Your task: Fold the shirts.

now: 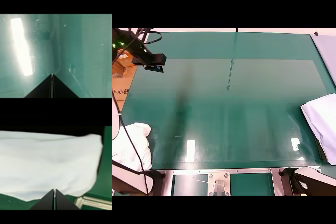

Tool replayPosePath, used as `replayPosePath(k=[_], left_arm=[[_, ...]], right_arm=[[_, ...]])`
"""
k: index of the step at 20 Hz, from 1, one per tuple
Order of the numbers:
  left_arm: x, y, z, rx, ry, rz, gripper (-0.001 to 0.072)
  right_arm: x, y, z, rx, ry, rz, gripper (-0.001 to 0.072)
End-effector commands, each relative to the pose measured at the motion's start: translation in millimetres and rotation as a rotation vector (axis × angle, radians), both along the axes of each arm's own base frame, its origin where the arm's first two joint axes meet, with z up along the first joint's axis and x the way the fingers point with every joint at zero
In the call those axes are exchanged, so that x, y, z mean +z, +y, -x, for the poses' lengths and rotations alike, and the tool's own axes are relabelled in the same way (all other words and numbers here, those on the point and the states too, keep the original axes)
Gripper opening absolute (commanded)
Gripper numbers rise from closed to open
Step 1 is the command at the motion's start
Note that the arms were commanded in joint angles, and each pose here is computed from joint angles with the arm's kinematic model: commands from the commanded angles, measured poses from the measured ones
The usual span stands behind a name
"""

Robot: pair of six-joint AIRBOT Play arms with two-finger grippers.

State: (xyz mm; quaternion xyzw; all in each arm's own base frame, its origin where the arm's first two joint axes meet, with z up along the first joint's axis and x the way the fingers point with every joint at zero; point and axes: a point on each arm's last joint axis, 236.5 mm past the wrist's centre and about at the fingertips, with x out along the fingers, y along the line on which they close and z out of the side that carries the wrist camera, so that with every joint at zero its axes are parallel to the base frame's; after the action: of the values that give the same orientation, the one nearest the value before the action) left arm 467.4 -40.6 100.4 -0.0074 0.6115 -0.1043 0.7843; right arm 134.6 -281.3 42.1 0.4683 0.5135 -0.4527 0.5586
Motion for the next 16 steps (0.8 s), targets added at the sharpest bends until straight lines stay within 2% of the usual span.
replayPosePath(k=[1, 4, 7, 12, 16], left_arm=[[15.4, -10.2, 3.6, 0.003, -0.026, 0.045, 0.0024], [29.2, -10.7, 24.1, 0.011, -0.041, 0.050, 0.0024], [18.1, -12.2, 63.2, 0.043, -0.028, 0.064, 0.0024], [-46.3, -44.5, 164.4, 0.012, 0.056, 0.078, 0.0024], [-79.3, -61.7, 208.8, -0.025, 0.129, 0.085, 0.0025]], right_arm=[[41.4, 16.7, -94.4, 0.179, -0.217, 0.068, 0.0016], [48.1, 77.3, -158.0, 0.402, -0.290, 0.057, 0.0015], [37.8, 165.0, -186.2, 0.665, -0.306, 0.035, 0.0015], [-1.5, 305.6, -162.6, 1.003, -0.355, -0.004, 0.0015], [-12.9, 358.4, -150.3, 1.129, -0.388, -0.026, 0.0015]])
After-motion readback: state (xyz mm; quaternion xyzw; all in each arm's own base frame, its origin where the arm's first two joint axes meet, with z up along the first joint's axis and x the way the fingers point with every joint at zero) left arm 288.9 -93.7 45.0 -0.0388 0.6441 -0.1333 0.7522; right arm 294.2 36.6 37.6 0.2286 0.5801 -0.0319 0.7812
